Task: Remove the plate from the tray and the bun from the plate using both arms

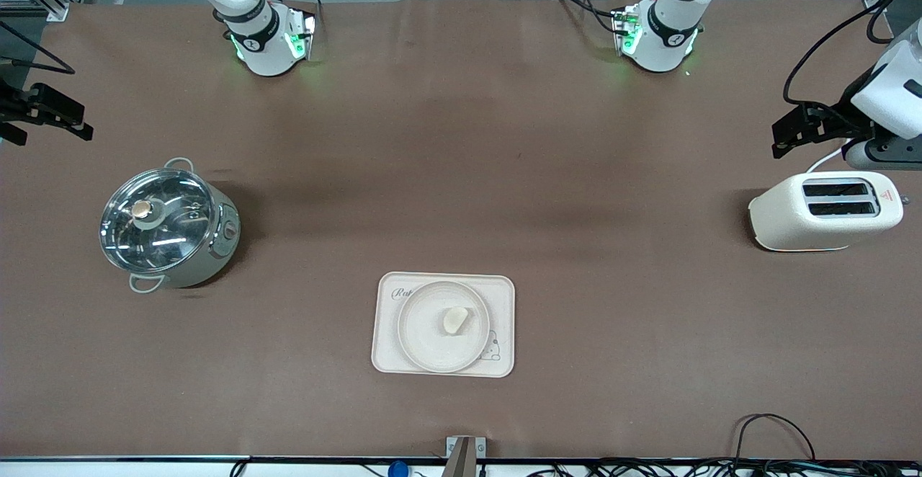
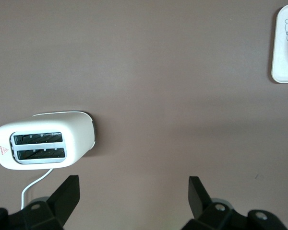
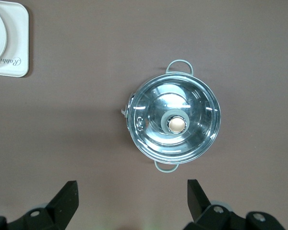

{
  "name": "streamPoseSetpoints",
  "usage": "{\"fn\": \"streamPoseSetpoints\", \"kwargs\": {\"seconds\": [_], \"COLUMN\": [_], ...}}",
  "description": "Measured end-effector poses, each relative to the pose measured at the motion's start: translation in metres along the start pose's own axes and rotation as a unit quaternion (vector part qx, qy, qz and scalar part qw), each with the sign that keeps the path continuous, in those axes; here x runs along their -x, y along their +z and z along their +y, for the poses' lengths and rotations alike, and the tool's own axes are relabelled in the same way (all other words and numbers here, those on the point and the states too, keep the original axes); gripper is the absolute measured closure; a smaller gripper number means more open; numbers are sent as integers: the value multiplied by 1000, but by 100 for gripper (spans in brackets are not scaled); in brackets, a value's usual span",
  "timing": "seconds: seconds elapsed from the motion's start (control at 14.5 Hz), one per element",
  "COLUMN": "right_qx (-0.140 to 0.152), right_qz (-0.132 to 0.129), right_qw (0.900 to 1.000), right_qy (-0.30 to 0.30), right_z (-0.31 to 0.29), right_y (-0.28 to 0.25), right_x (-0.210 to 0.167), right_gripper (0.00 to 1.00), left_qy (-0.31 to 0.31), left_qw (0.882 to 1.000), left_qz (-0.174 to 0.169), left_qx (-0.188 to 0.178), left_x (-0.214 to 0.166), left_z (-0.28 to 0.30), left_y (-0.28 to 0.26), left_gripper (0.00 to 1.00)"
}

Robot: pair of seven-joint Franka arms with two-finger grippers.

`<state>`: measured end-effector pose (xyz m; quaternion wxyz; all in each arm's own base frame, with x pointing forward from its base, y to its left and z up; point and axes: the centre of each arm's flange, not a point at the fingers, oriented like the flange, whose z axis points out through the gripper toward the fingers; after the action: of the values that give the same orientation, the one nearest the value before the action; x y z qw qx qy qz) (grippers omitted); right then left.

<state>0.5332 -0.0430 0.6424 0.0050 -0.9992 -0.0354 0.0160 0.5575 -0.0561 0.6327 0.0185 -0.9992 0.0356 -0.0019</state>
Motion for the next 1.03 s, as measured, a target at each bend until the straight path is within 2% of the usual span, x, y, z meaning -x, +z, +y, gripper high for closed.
{"fn": "streamPoseSetpoints", "kwargs": {"seconds": [1.03], "right_qx": [-1], "right_qz": [-12], "right_qw": [1000], "right_qy": [-13], "right_z": [-15], "right_y": [2], "right_x": [1], "right_gripper": [0], "left_qy": [0], "left_qw": [1000], "left_qz": [0], "left_qx": [0], "left_x": [0], "left_z": [0], "left_y": [0], "left_gripper": [0]}}
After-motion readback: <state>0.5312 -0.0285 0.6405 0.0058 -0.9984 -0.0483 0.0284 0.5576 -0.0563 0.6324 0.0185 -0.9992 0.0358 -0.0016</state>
